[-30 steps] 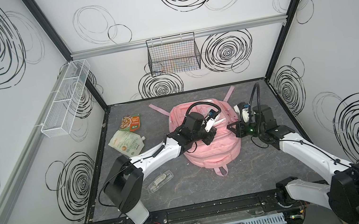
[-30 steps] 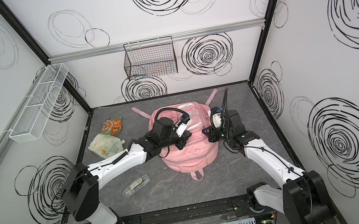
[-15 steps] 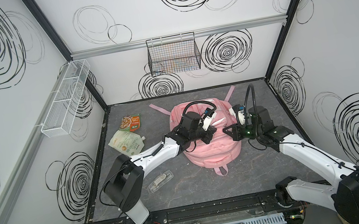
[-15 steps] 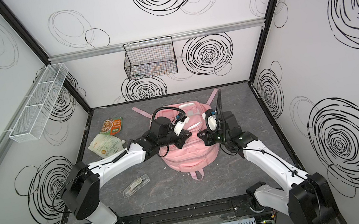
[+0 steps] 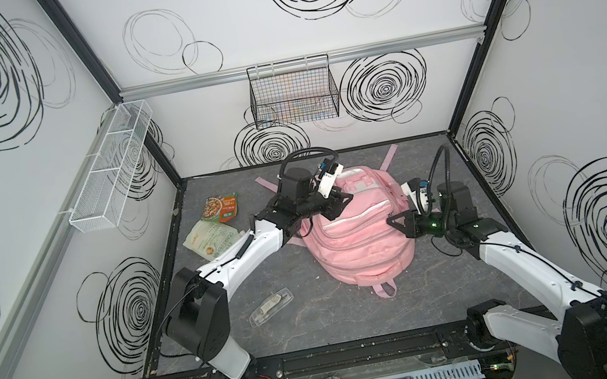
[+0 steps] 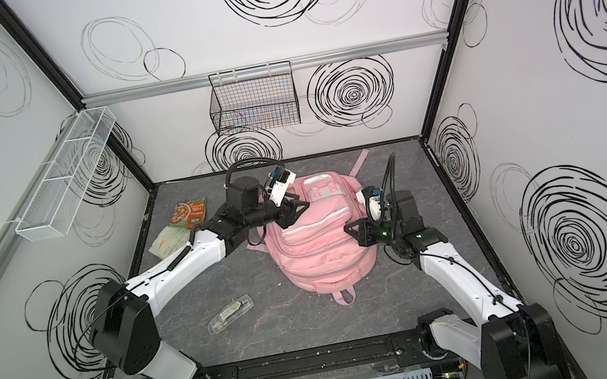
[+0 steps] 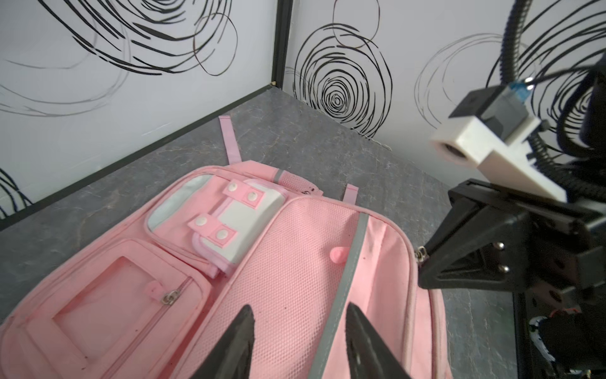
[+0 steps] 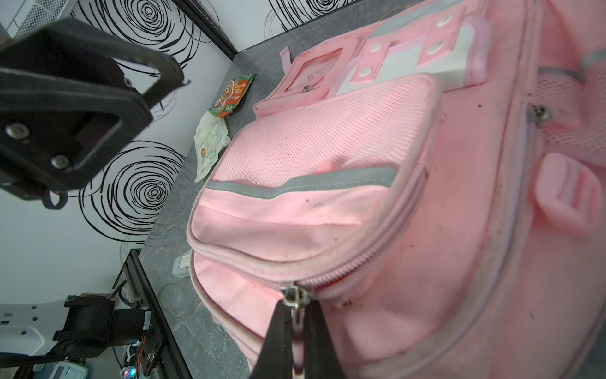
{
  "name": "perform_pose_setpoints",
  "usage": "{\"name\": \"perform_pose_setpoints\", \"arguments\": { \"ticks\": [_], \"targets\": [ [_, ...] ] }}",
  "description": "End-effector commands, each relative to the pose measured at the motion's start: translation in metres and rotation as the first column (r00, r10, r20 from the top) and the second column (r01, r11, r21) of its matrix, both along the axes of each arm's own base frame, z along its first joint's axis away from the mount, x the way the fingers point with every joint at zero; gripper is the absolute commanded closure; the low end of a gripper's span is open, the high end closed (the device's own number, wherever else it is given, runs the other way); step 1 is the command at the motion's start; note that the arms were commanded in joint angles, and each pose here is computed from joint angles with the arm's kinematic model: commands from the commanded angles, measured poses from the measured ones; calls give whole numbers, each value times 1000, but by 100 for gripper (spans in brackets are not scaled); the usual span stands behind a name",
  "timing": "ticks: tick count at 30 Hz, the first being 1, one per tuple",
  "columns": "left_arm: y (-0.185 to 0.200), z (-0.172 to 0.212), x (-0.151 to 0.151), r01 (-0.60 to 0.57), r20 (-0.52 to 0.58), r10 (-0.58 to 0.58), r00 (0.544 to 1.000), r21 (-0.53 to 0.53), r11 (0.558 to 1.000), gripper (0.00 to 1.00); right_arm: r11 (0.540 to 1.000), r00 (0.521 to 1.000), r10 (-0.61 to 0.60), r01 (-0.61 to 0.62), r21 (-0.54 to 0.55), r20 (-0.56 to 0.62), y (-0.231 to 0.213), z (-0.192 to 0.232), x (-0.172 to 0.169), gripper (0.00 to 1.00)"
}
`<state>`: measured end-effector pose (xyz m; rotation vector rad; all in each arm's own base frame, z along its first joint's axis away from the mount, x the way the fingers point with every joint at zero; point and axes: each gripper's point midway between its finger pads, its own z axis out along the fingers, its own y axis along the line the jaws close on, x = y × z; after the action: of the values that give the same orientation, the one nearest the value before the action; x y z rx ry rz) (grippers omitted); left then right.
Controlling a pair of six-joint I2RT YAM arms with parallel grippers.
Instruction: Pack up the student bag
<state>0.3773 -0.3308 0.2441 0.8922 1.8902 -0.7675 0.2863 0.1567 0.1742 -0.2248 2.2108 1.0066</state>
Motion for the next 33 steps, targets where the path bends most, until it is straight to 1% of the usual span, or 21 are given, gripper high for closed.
{"name": "perform_pose_setpoints", "arguments": {
  "ticks": [1, 3, 6, 9, 10, 13, 16, 19, 20, 22, 27, 29, 33],
  "targets": [
    [-7, -27, -14, 171, -40, -167, 985, 159, 972, 49, 999, 998, 44, -45, 24, 54, 6, 8, -1, 100],
    [-13, -49, -22, 268, -123, -247, 961, 194, 944, 49, 999, 997, 35, -37, 20, 66, 4, 8, -2, 100],
    [-16, -68, -29, 338, -193, -300, 934, 212, 917, 48, 999, 996, 32, -32, 5, 80, 2, 9, -3, 100],
    [-15, -83, -41, 393, -236, -341, 910, 229, 890, 42, 999, 996, 38, -38, -3, 84, 2, 9, -5, 100],
    [-13, -88, -43, 402, -243, -345, 906, 248, 881, 41, 999, 996, 42, -42, -5, 82, 2, 8, -6, 100],
    [-3, -112, -38, 373, -264, -295, 918, 328, 868, 40, 999, 996, 47, -46, -7, 78, 2, 7, -6, 100],
    [2, -127, -42, 392, -298, -294, 908, 362, 846, 41, 999, 996, 50, -50, -7, 79, 3, 7, -6, 100],
    [-1, -129, -53, 427, -306, -328, 893, 353, 832, 47, 999, 995, 48, -47, -10, 87, 2, 8, -7, 100],
    [-1, -130, -57, 438, -309, -340, 888, 348, 829, 50, 999, 995, 44, -43, -13, 90, 1, 7, -7, 100],
    [0, -132, -61, 444, -317, -342, 885, 352, 824, 55, 999, 994, 41, -40, -14, 98, 0, 8, -7, 100],
    [8, -139, -79, 499, -379, -370, 848, 335, 799, 55, 999, 993, 28, -26, -21, 117, -4, 10, -2, 100],
    [9, -141, -79, 495, -387, -361, 848, 338, 800, 57, 1000, 992, 20, -17, -25, 122, -6, 9, 0, 100],
    [13, -147, -76, 485, -409, -336, 848, 348, 802, 67, 999, 992, 5, 0, -34, 124, -10, 9, 5, 100]
  ]
}}
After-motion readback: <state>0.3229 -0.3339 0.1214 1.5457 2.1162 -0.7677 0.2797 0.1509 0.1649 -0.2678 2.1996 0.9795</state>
